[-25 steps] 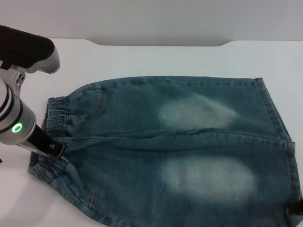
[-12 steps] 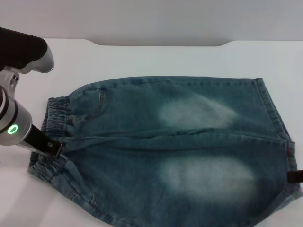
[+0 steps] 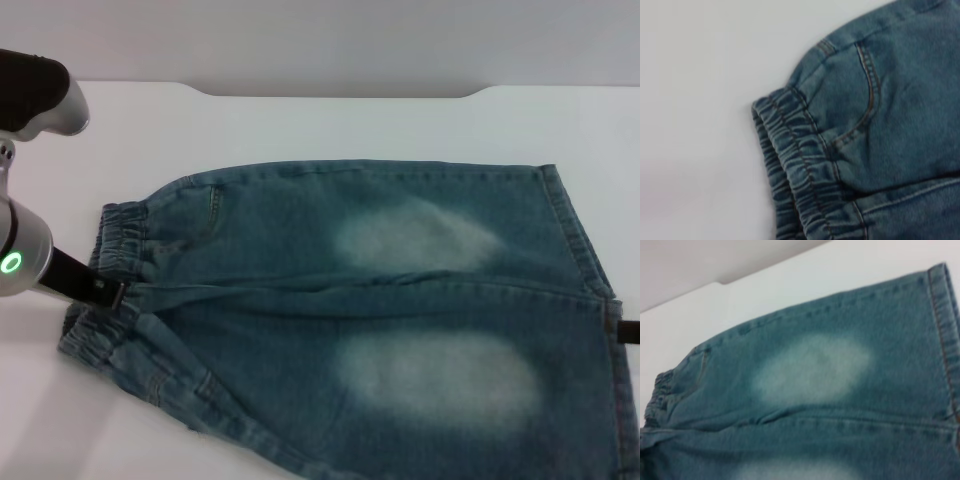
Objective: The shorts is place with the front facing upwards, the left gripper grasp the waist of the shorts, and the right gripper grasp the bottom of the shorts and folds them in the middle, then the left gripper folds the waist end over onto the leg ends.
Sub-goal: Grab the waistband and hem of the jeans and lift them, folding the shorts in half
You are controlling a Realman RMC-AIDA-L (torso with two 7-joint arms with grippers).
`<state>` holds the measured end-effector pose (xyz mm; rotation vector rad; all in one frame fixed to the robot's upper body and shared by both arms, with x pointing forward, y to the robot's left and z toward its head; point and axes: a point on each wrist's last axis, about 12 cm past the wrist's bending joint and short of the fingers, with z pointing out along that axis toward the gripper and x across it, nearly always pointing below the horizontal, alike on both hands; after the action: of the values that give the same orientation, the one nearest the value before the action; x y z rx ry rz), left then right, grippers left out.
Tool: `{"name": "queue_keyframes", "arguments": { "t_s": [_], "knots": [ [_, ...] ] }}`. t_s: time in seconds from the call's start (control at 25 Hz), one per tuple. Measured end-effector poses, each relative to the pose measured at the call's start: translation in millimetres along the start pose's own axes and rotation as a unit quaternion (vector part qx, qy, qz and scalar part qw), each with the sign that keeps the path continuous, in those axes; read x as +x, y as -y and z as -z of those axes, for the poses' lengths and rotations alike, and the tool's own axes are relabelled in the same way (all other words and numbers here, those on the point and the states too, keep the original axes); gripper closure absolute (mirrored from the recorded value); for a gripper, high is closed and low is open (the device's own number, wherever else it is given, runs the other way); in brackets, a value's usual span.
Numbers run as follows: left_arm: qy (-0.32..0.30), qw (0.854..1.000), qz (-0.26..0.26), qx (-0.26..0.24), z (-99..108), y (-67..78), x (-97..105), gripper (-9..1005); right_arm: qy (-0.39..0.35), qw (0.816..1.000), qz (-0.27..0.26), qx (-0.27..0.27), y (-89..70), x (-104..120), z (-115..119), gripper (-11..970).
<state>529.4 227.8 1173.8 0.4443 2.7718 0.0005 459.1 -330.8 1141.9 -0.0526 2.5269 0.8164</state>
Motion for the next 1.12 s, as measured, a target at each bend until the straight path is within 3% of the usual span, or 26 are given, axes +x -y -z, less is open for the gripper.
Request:
{"name": "queue_keyframes", "arguments": {
  "t_s": [0.44,0.8,1.12],
  "knots": [
    [0.034,0.999,0.013,0.006,-2,-3.9,-3,955,0.022,1.000,0.016,-0.011,1.7,-4,-7,954],
    [0.034,0.999,0.007,0.007,0,-1.6,-7,954,-0.062,0.997,0.036,0.032,-3.4,-6,-6,934],
    [0.033,0.999,0.000,0.007,3,1.0,-10,954,-0.089,0.993,0.048,0.063,-10.7,-10,3,729]
  ]
}}
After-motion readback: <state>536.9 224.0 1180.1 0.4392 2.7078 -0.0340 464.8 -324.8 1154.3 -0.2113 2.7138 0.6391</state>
